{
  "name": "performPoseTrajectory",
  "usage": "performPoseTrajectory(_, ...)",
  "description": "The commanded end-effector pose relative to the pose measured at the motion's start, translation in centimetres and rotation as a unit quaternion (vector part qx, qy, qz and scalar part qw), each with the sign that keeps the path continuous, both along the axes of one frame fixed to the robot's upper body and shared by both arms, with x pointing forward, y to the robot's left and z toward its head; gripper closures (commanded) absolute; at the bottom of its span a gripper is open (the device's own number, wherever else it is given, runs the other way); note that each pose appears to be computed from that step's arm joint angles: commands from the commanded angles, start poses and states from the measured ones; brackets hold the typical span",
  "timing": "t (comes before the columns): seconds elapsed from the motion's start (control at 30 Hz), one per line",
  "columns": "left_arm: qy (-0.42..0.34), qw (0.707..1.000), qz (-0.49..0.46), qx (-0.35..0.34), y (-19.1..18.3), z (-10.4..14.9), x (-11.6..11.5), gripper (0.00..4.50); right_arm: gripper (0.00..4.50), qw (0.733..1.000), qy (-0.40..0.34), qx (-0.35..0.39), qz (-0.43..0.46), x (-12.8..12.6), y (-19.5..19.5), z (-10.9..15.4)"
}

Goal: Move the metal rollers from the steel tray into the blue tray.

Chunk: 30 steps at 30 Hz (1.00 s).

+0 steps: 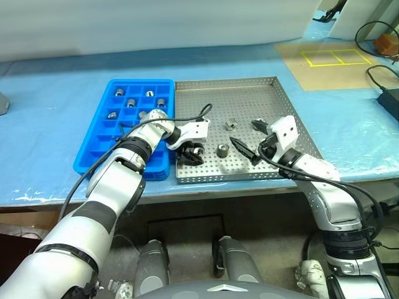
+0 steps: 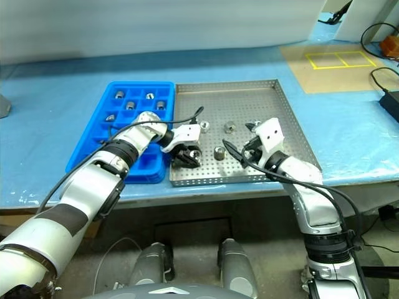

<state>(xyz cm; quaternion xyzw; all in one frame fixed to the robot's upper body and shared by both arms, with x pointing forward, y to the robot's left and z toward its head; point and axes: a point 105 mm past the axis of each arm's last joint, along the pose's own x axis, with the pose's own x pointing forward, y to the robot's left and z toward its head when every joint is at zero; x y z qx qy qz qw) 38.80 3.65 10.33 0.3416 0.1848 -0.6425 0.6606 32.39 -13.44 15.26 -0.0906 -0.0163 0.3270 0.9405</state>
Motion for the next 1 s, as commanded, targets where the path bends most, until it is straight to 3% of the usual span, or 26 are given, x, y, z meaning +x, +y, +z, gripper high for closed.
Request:
performPoseTrajectory(0.03, -0.038, 0.996, 0.051, -0.055, 0.2, 3.5, 1.9, 2.78, 0.0, 0.998, 0.01, 0.014, 0.061, -1.2, 2.0, 0.3)
performPoseTrajectory(0.27, -0.114, 0.97, 0.139, -0.163, 0.7, 8.2, 4.1, 2.78, 0.0, 0.994, 0.014, -0.007, 0.108, -1.5, 3.4, 0.0)
performPoseTrajectory(0.4, -0.16, 0.924, 0.217, -0.271, 2.1, 12.8, 5.0, 2.78, 0.0, 0.992, 0.01, -0.015, 0.125, -0.8, 3.7, 0.4)
performPoseTrajectory(0.53, -0.2, 0.874, 0.28, -0.343, 4.8, 14.4, 4.1, 2.78, 0.0, 0.99, 0.009, -0.02, 0.143, -0.1, 4.0, 0.7)
performPoseTrajectory(0.73, -0.256, 0.777, 0.427, -0.386, 9.7, 13.7, 2.3, 2.78, 0.0, 0.984, 0.005, -0.029, 0.175, 0.8, 4.9, 1.1)
performPoseTrajectory(0.83, -0.283, 0.72, 0.517, -0.366, 13.4, 11.4, 1.4, 2.78, 0.0, 0.981, 0.005, -0.03, 0.193, 1.0, 5.5, 1.0)
performPoseTrajectory(1.0, -0.291, 0.664, 0.599, -0.341, 17.3, 7.8, -1.7, 2.78, 0.0, 0.975, 0.012, -0.03, 0.219, 1.1, 6.4, 0.8)
